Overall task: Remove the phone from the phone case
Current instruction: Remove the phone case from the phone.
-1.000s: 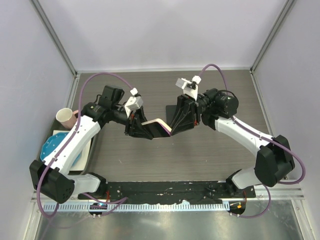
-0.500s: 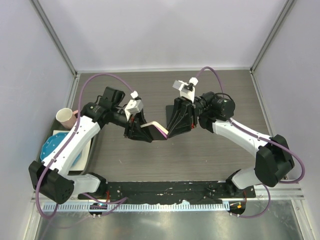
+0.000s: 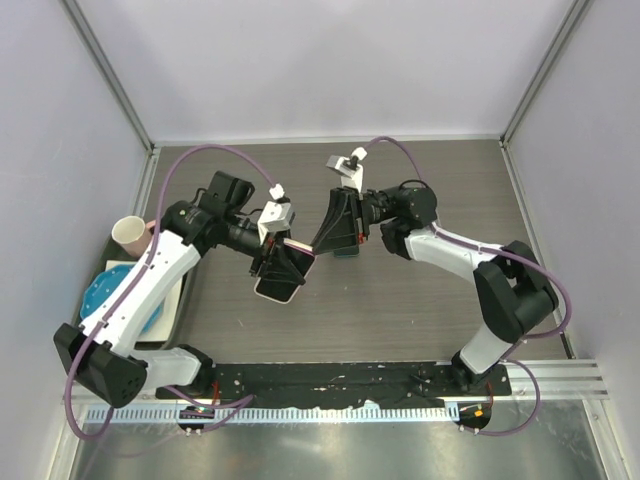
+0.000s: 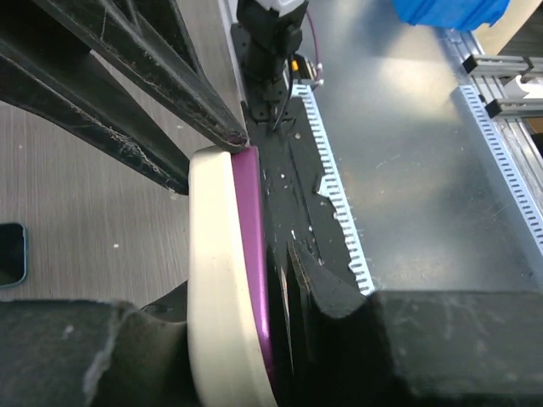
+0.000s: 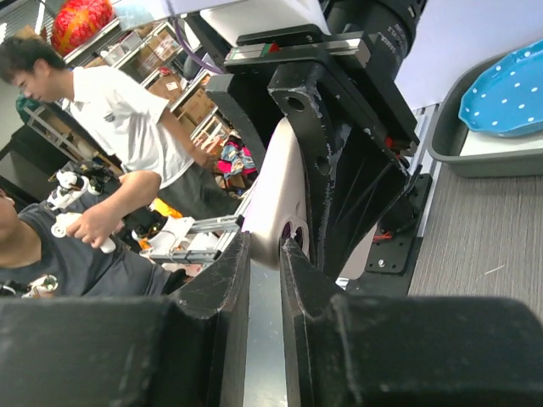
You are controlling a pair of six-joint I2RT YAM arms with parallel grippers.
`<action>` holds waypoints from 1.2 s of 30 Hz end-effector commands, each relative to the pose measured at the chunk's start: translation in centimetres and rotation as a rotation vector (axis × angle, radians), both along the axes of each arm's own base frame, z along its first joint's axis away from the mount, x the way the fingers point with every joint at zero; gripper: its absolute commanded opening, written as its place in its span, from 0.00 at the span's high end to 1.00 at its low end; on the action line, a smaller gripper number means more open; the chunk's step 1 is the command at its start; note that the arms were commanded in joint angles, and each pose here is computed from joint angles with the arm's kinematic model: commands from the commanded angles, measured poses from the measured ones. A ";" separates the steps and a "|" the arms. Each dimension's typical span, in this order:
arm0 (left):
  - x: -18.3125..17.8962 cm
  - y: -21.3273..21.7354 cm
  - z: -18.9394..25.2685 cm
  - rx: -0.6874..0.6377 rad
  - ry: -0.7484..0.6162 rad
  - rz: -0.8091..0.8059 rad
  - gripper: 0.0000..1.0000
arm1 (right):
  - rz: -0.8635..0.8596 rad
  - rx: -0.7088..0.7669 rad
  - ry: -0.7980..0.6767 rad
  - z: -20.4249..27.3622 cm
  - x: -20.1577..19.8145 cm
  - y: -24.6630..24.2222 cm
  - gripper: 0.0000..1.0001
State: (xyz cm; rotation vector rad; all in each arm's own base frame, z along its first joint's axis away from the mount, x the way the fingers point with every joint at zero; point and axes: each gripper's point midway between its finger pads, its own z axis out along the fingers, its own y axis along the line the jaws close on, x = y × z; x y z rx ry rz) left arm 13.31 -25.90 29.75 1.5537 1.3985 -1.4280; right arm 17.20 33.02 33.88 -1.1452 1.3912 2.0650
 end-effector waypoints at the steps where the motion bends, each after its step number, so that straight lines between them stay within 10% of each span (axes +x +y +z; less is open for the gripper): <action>1: -6.3 0.7 8.8 -0.363 -0.030 -0.314 1.00 | -0.052 0.150 -0.218 -1.0 0.8 0.0 0.99; 21: -2.1 -0.4 3.5 -0.201 -0.077 -0.149 1.00 | -0.255 0.158 -0.334 0.7 4.0 -5.7 0.98; 29: 3.1 -1.3 -0.7 -0.034 -0.084 0.082 1.00 | -0.408 0.079 -0.273 1.6 7.8 -8.6 0.68; 30: 3.6 -1.4 -1.3 -0.022 -0.081 0.104 1.00 | -0.498 0.110 -0.467 2.0 9.2 -9.2 0.61; 31: 4.2 -1.3 -1.8 -0.011 -0.083 0.129 1.00 | -0.650 -0.053 -0.282 -0.2 13.0 -9.5 0.58; 33: 4.7 -1.4 -2.4 -0.014 -0.074 0.154 1.00 | -0.798 -0.374 -0.497 -4.7 14.7 -9.1 0.52; 36: 5.1 -1.4 -2.3 -0.015 -0.075 0.171 1.00 | -0.847 -0.354 -0.455 -5.2 14.5 -9.8 0.50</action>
